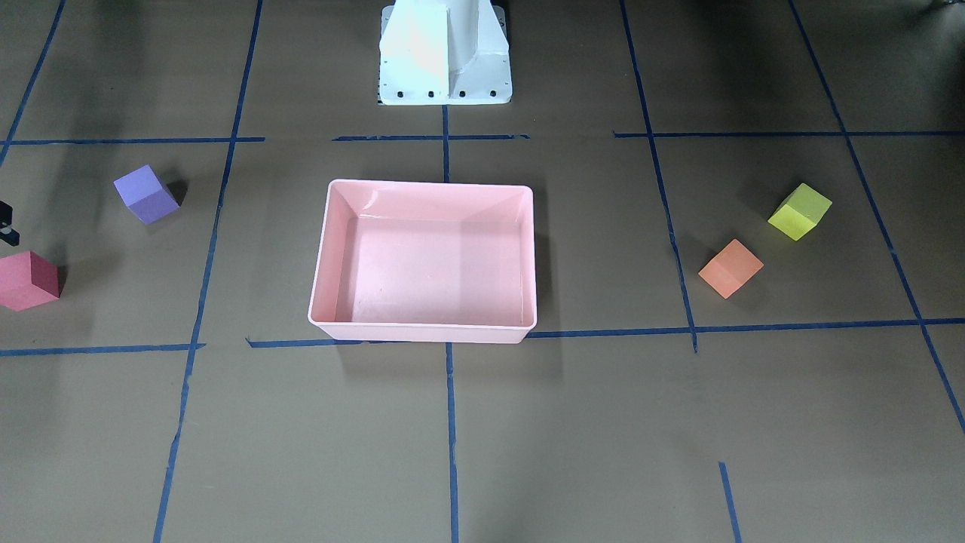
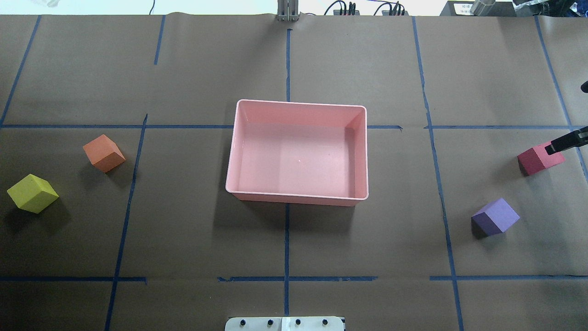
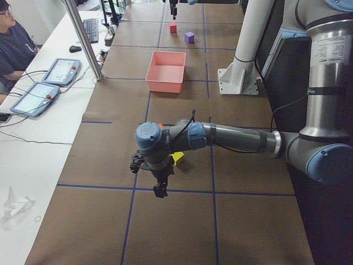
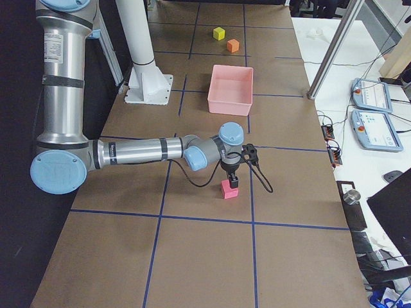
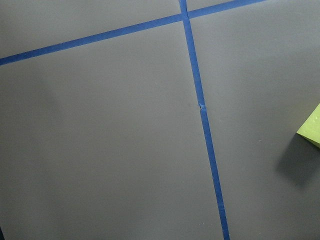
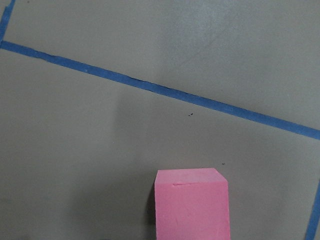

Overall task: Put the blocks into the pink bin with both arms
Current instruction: 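Lower the right gripper and grasp the red cube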

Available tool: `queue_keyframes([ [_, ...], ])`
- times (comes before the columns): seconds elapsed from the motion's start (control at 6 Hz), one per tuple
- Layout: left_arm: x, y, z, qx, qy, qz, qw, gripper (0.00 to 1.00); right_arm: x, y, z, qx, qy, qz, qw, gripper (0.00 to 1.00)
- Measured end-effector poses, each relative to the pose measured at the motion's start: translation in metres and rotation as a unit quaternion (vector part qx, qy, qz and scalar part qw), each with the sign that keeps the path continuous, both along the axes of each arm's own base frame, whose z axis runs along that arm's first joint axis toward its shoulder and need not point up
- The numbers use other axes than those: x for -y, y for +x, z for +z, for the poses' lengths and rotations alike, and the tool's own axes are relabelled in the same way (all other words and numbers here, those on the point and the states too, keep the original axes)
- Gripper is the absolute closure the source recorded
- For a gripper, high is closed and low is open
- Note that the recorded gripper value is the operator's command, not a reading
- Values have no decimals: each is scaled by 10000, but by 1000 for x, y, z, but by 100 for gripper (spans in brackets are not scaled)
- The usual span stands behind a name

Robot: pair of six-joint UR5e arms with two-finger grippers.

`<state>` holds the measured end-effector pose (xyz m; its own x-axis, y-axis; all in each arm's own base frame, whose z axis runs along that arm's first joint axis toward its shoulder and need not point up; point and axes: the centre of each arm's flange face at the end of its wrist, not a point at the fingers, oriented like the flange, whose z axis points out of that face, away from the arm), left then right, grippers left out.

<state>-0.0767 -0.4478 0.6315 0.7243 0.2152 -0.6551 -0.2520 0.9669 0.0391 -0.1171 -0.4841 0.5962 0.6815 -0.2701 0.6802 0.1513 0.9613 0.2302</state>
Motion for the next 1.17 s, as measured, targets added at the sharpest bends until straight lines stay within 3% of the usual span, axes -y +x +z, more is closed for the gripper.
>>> queue_keyframes([
  [0.5,0,0,-2,-7,23,-1,10000,0,14,-41,29,-316,-125,-254,9991,1],
  [0.67,0,0,-3,-7,32,-1,10000,0,15,-53,43,-413,-197,-367,9983,26],
  [0.83,0,0,-3,-7,35,-1,10000,0,14,-59,53,-472,-250,-448,9976,62],
  [1.0,0,0,-3,-7,35,-1,10000,0,16,-62,52,-466,-238,-478,9975,71],
  [1.17,0,0,-3,-5,36,-1,10000,0,21,-65,41,-413,-180,-463,9979,71],
])
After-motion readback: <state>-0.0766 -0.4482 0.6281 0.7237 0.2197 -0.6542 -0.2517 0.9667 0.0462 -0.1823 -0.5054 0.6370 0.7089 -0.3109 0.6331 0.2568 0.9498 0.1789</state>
